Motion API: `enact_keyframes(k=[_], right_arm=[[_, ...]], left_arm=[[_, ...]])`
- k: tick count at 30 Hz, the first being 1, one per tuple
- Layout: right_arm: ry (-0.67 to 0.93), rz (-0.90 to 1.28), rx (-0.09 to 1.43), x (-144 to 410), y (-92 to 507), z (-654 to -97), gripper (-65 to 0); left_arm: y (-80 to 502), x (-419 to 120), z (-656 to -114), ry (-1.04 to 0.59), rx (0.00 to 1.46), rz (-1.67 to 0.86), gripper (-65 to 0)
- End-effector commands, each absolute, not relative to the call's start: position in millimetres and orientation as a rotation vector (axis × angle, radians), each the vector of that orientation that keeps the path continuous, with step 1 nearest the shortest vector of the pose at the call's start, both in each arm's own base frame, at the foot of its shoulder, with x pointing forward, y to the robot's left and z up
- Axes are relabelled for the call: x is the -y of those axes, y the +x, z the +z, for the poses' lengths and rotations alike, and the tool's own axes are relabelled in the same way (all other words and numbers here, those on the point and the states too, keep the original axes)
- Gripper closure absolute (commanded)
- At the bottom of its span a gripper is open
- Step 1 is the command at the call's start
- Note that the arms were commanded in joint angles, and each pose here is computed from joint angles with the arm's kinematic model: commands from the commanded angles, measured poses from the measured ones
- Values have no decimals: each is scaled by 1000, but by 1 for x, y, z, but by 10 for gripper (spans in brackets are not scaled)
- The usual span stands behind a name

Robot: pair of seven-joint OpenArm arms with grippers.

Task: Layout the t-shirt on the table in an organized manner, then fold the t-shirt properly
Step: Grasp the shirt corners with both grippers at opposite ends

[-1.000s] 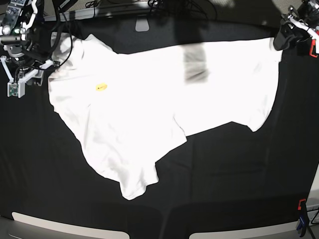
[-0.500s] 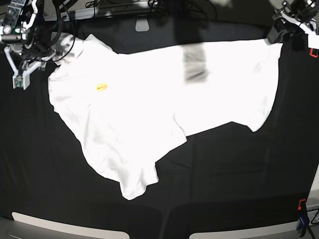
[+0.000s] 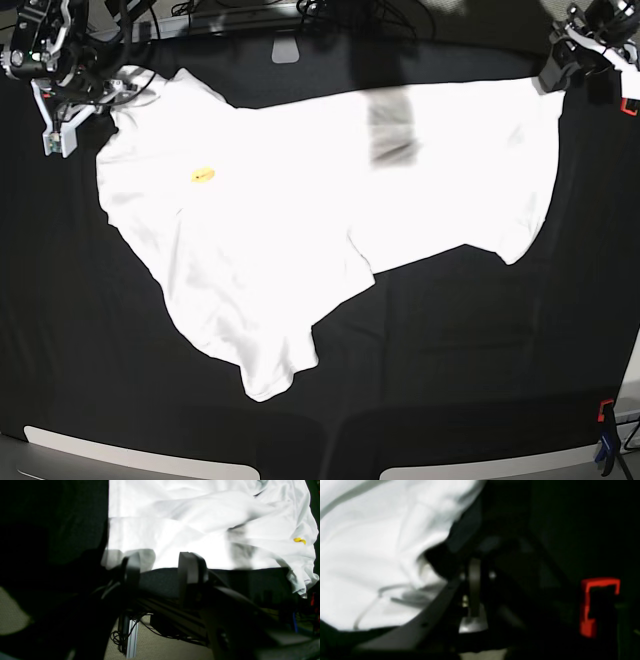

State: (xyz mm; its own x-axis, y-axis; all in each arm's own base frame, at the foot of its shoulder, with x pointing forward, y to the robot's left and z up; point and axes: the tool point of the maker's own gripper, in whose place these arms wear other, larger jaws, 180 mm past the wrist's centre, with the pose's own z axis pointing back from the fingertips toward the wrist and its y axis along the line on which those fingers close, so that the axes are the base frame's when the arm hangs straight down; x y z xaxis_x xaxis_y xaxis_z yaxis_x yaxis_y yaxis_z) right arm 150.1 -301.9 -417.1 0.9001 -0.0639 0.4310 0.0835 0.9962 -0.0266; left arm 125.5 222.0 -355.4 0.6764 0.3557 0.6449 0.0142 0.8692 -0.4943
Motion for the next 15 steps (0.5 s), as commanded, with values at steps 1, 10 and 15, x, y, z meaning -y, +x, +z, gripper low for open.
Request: enact_keyframes(k=[1, 10, 15], right_arm=[[-47, -54, 461, 303, 153, -413, 0], [-85, 54, 581, 304, 174, -371, 0], [-70, -16, 706, 316, 182, -335, 0]], left_arm=[[127, -224, -348, -492, 839, 185, -211], [128, -224, -347, -492, 841, 186, -139], [131, -226, -344, -490, 871, 193, -139]])
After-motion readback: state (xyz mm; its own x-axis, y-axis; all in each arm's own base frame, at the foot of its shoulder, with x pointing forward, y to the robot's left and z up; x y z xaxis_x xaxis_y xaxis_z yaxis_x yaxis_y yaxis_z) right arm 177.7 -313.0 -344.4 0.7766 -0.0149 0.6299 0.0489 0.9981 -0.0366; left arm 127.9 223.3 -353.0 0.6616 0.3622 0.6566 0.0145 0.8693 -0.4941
